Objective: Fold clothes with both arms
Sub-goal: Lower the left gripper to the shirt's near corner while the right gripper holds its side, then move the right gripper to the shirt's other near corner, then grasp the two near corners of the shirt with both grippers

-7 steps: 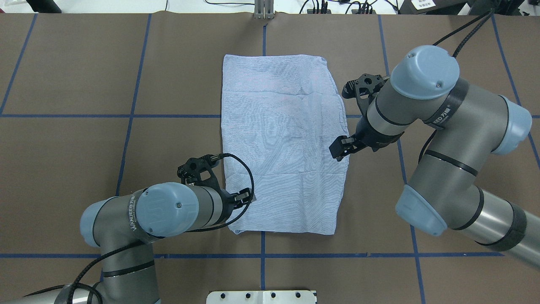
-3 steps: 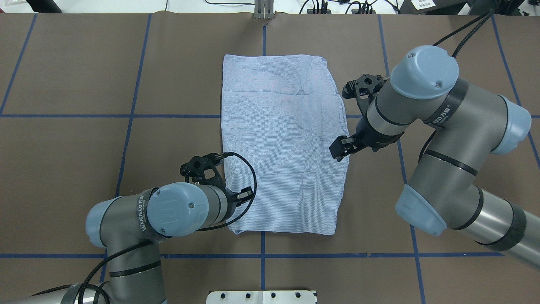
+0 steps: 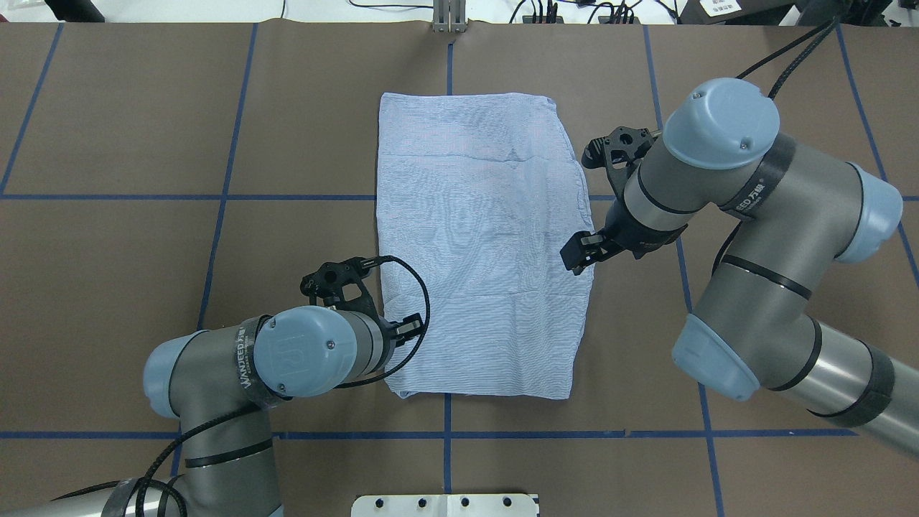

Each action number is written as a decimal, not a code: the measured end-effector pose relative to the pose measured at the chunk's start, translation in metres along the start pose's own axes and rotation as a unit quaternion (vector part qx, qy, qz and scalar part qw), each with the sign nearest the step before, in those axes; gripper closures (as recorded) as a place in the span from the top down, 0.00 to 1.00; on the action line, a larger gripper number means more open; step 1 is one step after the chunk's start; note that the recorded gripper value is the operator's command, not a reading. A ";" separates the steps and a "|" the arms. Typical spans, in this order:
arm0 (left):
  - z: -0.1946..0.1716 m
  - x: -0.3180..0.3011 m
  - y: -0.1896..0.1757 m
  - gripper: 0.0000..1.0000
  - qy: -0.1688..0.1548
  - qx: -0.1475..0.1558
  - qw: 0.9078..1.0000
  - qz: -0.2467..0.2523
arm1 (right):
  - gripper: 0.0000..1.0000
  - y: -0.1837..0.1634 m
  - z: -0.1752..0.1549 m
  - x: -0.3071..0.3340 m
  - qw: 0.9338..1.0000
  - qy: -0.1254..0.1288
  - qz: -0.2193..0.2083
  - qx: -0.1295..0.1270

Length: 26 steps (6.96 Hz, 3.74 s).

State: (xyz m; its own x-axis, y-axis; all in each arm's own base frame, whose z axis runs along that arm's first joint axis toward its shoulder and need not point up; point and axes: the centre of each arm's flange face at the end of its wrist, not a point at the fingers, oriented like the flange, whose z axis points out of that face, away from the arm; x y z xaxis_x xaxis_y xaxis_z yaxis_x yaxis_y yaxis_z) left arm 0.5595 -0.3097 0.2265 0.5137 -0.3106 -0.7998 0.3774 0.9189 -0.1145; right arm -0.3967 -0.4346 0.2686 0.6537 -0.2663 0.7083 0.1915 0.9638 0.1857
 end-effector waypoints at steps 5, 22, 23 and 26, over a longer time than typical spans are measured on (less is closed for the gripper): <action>0.005 0.000 0.034 0.71 -0.007 -0.021 1.000 0.017 | 1.00 0.000 0.003 0.003 1.000 0.003 0.001 -0.002; 0.004 0.002 0.022 0.00 -0.006 -0.015 1.000 0.010 | 1.00 0.094 0.099 -0.110 0.948 0.010 0.318 0.010; 0.004 0.002 0.022 0.00 -0.006 -0.015 1.000 0.010 | 1.00 0.094 0.106 -0.109 0.947 0.016 0.320 0.008; 0.004 0.002 0.022 0.00 -0.006 -0.015 1.000 0.010 | 1.00 0.093 0.122 -0.107 0.946 0.030 0.323 0.001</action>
State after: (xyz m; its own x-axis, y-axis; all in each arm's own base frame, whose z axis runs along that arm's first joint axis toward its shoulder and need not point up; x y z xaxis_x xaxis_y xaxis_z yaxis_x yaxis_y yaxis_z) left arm 0.5720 -0.2909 0.2246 0.5294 -0.2950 -0.7955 0.3441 0.9317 -0.1165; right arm -0.5381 -0.3145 0.2936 0.6738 0.3788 0.6344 -0.2638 0.9254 -0.2723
